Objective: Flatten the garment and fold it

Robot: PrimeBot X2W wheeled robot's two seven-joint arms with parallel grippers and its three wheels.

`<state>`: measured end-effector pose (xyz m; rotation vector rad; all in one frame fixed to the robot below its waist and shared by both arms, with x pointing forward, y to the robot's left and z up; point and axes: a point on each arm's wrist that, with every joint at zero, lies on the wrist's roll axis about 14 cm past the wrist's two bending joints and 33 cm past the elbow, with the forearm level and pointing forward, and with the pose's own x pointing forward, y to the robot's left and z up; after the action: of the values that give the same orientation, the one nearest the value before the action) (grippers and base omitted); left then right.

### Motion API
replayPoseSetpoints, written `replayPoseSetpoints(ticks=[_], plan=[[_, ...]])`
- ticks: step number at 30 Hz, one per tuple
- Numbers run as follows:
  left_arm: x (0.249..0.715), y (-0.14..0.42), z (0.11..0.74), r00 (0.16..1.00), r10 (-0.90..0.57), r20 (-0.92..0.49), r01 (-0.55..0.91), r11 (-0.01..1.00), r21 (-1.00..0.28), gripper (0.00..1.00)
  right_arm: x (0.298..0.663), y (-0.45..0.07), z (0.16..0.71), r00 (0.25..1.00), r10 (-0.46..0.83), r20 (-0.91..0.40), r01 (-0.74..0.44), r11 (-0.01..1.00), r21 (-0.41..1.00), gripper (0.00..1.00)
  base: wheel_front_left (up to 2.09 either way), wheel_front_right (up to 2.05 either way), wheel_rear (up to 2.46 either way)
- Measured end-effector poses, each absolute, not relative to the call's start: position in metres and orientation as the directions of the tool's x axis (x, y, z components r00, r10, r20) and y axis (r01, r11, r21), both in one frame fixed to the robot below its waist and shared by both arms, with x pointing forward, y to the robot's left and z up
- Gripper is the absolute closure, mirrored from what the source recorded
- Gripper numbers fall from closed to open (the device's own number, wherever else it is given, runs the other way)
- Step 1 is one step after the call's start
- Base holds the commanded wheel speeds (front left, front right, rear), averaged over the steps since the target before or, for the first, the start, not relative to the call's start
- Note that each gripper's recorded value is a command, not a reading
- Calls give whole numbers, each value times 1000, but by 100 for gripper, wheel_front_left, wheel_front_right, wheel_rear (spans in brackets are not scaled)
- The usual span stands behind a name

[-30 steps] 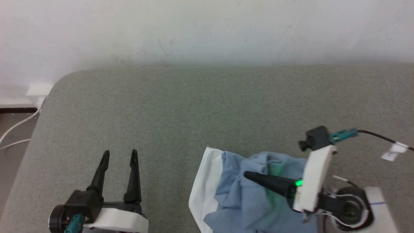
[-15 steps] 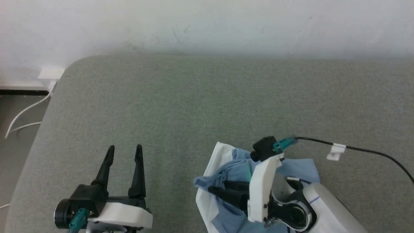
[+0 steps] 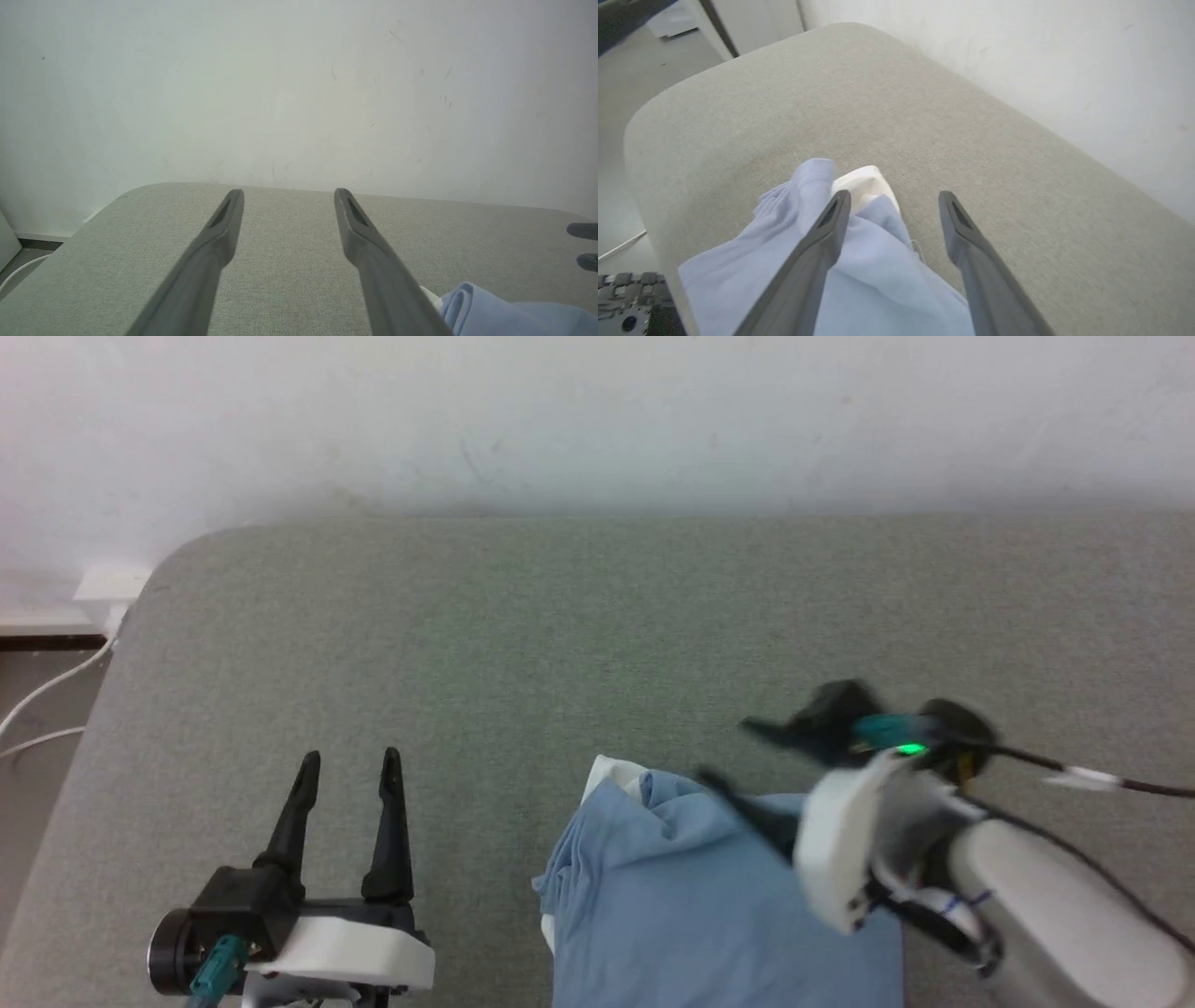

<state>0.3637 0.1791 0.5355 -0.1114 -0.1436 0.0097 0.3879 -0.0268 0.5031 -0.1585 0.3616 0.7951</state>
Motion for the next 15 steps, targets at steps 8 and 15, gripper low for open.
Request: replayPoseSetpoints(ticks=[8,15], plan=[[371,171,547,984,1,180,20,993,-116,0,404,-148,528,918,364,-158,-374,926,-41,0,0,0,0],[370,170,541,986,-2,165,22,993,-120,0,375,-206,570,982,150,115,-155,987,31,0,0,0,0]])
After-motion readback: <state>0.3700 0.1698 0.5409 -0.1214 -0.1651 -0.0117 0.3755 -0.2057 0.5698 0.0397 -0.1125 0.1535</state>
